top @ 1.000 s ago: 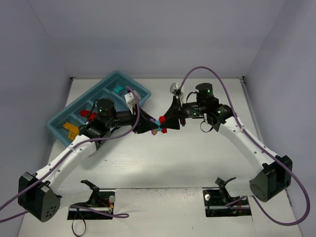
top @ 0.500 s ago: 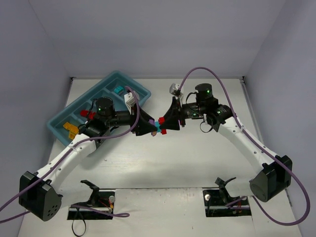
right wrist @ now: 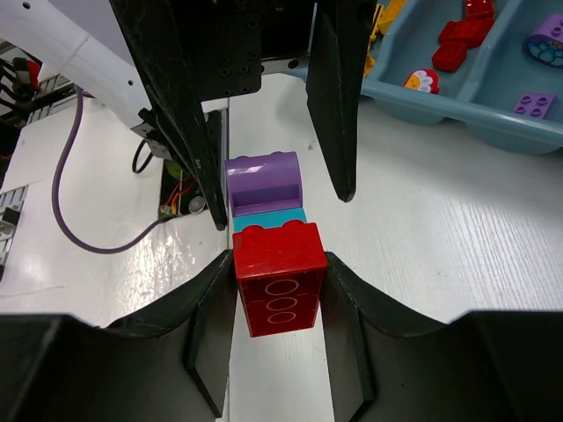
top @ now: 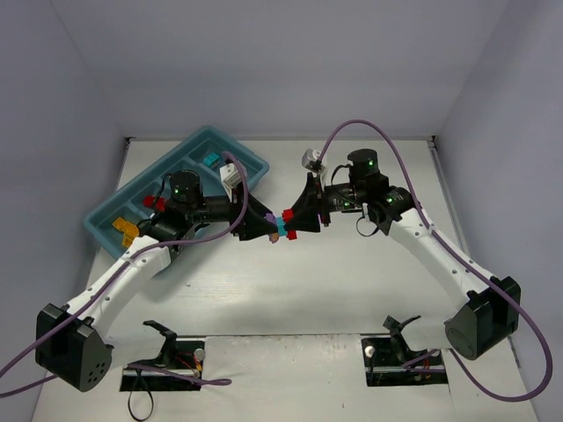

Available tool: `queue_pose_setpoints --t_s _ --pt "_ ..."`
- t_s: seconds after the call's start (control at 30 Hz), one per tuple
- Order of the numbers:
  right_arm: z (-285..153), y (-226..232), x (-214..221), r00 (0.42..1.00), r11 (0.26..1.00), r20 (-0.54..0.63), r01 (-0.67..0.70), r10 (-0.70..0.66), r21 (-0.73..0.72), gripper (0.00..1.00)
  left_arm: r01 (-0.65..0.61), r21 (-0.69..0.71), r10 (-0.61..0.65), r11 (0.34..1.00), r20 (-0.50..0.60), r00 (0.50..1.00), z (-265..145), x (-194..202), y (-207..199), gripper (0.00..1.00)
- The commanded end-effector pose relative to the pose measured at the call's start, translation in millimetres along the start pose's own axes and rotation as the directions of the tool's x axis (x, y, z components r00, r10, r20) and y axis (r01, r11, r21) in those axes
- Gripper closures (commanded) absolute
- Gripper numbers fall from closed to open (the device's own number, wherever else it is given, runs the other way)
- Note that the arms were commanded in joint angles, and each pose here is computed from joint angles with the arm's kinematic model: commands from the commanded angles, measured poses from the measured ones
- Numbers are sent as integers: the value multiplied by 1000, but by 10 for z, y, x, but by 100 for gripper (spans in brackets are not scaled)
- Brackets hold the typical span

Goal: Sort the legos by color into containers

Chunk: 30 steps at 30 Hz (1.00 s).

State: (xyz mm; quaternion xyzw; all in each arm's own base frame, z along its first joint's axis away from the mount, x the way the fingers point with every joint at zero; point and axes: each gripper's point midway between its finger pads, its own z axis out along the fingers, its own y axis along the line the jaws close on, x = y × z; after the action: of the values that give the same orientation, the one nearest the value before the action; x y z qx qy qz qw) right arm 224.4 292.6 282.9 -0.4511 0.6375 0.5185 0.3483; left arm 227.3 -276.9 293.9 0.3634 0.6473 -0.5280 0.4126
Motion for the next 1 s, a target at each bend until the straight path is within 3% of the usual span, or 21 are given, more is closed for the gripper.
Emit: queue_pose_setpoints --t_s 0.0,0.17,0.3,0.4,0.43,0.97 --pt "-40 118 -141 997 998 40 62 -61 -29 100 -107 44 104 993 48 993 -57 -277 -121 47" --pt "-29 106 -139 998 998 38 58 -57 -34 100 -88 58 86 994 35 996 -44 -237 -110 53" --pt "-29 85 -125 998 998 36 55 -54 -22 100 -82 77 80 994 31 996 -26 -242 -116 71" --pt "-36 87 -141 997 998 39 60 -59 -15 100 -82 79 80 993 32 996 -11 -249 -98 89" --pt "-38 79 -136 998 998 38 60 -59 -9 100 -86 79 84 993 33 996 -8 -257 -95 100" --pt "-232 -194 -94 998 992 56 18 -26 128 100 -75 8 74 997 46 996 -203 -249 77 100"
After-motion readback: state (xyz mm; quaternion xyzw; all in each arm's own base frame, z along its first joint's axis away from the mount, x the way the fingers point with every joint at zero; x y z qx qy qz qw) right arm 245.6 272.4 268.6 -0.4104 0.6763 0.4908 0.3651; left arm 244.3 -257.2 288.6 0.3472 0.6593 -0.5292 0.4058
